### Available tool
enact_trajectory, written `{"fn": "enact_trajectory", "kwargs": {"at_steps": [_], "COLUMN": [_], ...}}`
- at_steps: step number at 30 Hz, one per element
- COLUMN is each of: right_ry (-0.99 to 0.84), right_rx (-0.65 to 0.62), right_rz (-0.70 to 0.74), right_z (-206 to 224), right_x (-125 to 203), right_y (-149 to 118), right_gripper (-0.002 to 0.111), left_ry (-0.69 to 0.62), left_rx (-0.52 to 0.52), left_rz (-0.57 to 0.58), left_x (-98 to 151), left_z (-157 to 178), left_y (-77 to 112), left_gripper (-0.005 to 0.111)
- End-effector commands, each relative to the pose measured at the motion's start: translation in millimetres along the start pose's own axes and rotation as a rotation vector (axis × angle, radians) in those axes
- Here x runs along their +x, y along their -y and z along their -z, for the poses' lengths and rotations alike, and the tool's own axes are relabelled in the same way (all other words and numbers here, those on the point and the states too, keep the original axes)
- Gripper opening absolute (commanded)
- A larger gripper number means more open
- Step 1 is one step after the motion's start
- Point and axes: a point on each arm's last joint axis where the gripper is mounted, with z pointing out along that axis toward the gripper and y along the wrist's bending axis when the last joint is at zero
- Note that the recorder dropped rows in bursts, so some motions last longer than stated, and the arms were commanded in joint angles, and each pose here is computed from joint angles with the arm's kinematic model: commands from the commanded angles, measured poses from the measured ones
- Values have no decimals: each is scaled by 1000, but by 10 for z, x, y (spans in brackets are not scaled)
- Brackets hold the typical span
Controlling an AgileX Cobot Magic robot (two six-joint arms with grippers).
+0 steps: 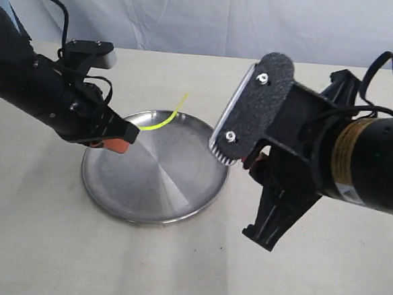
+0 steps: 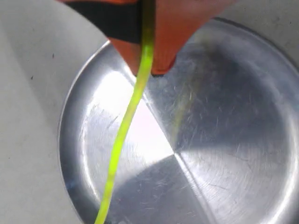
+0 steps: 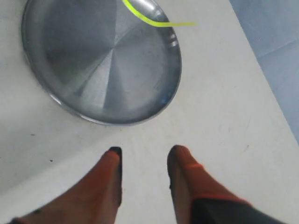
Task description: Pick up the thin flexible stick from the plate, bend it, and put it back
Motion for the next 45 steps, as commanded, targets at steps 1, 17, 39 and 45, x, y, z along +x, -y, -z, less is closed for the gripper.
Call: {"fn": "enact_trajectory", "kwargs": {"at_steps": [1, 17, 39, 45], "right_ry": [29, -15, 114, 116], "right_rx": [26, -25, -178, -179], "right_rz": [-130, -493, -602, -602], "right_z": [185, 259, 34, 34], "right_x": [59, 133, 276, 274], "right_y": [85, 56, -244, -244], "right_gripper": [34, 0, 0, 0], "left_ry": [-22, 174, 569, 580], "left_rx": [31, -19, -43, -44], "left_rz": [27, -98, -174, -176], "left_x": [-166, -285, 740, 746], "left_z": [-119, 483, 1545, 1564], "left_y": [-7, 163, 458, 463], "left_gripper": [7, 0, 0, 0]}}
